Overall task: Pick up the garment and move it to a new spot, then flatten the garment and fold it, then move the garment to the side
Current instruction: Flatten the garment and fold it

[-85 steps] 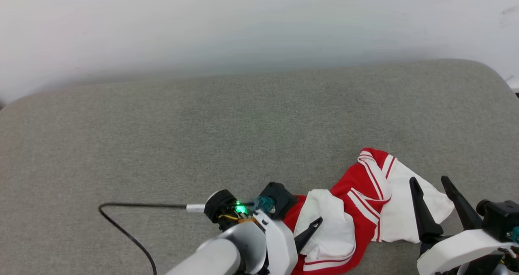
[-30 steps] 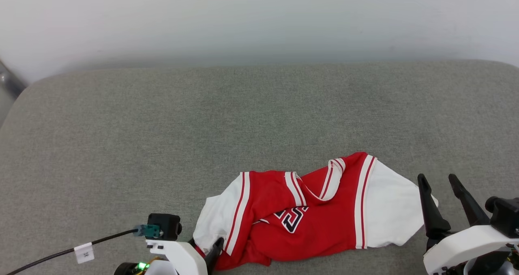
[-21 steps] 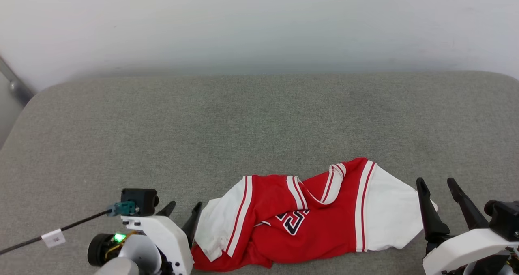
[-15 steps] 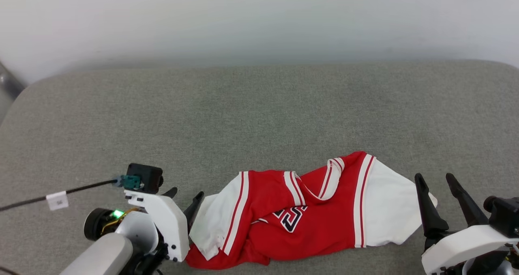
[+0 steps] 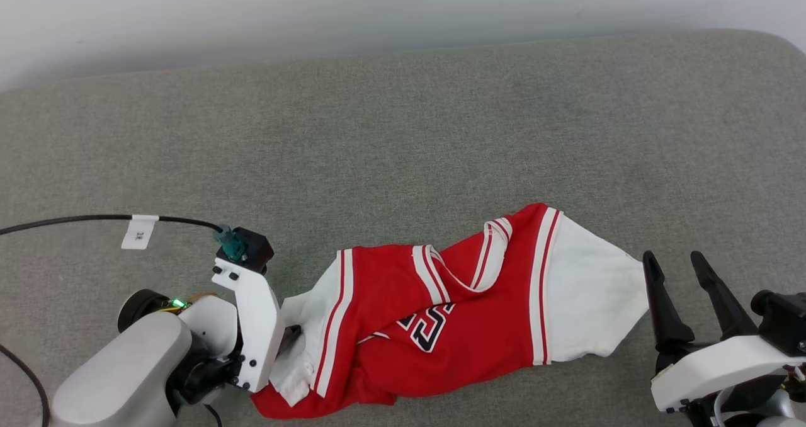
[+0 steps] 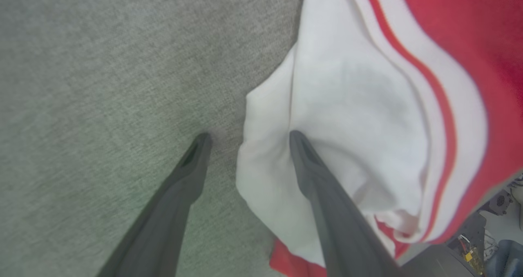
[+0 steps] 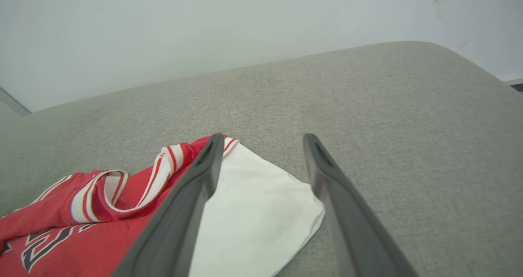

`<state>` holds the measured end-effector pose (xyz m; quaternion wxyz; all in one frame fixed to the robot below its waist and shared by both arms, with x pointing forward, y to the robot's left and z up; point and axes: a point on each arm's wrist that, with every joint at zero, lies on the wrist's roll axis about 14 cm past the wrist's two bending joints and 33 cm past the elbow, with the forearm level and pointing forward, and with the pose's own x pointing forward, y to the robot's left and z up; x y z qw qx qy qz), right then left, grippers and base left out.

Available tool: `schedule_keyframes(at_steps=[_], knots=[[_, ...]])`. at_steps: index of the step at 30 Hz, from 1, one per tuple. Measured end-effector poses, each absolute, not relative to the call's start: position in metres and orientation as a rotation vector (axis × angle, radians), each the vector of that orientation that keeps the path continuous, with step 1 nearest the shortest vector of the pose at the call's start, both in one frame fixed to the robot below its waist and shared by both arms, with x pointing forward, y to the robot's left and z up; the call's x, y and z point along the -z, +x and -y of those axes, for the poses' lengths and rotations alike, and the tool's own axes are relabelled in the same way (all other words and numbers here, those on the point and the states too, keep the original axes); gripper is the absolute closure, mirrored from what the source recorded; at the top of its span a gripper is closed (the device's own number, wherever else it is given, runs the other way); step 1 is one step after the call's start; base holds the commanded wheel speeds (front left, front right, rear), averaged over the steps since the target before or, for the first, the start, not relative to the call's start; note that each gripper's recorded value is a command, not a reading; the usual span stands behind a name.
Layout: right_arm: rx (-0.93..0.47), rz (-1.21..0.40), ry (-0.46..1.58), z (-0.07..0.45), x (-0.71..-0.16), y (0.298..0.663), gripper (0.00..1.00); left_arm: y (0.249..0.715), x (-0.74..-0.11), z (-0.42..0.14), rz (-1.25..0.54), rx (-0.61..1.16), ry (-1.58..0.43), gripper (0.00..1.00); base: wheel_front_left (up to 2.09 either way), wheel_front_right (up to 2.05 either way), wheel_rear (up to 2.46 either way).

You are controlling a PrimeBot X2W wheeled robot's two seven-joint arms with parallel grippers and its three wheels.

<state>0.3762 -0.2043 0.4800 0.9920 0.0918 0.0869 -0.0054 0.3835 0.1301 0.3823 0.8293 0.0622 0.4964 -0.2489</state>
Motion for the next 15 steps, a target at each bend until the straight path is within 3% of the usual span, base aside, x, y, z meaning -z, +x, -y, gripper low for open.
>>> schedule_keyframes(at_steps=[4,5,6,7,15], knots=[[0.026,-0.186,0.191,0.208,-0.474,0.375,0.00,0.380,-0.372,-0.126,-1.133,0.557,0.155,0.00,0.00,0.00,0.00],[0.029,-0.188,0.192,0.209,-0.473,0.374,0.00,0.379,-0.371,-0.123,-1.149,0.567,0.146,0.53,0.00,0.00,0.00],[0.031,-0.191,0.192,0.210,-0.472,0.374,0.00,0.378,-0.370,-0.121,-1.155,0.573,0.142,0.68,0.00,0.00,0.00],[0.031,-0.193,0.194,0.209,-0.471,0.373,0.00,0.378,-0.370,-0.120,-1.158,0.579,0.139,1.00,0.00,0.00,0.00],[0.014,-0.184,0.204,0.204,-0.475,0.373,0.00,0.380,-0.378,-0.113,-1.037,0.572,0.106,1.00,0.00,0.00,0.00]])
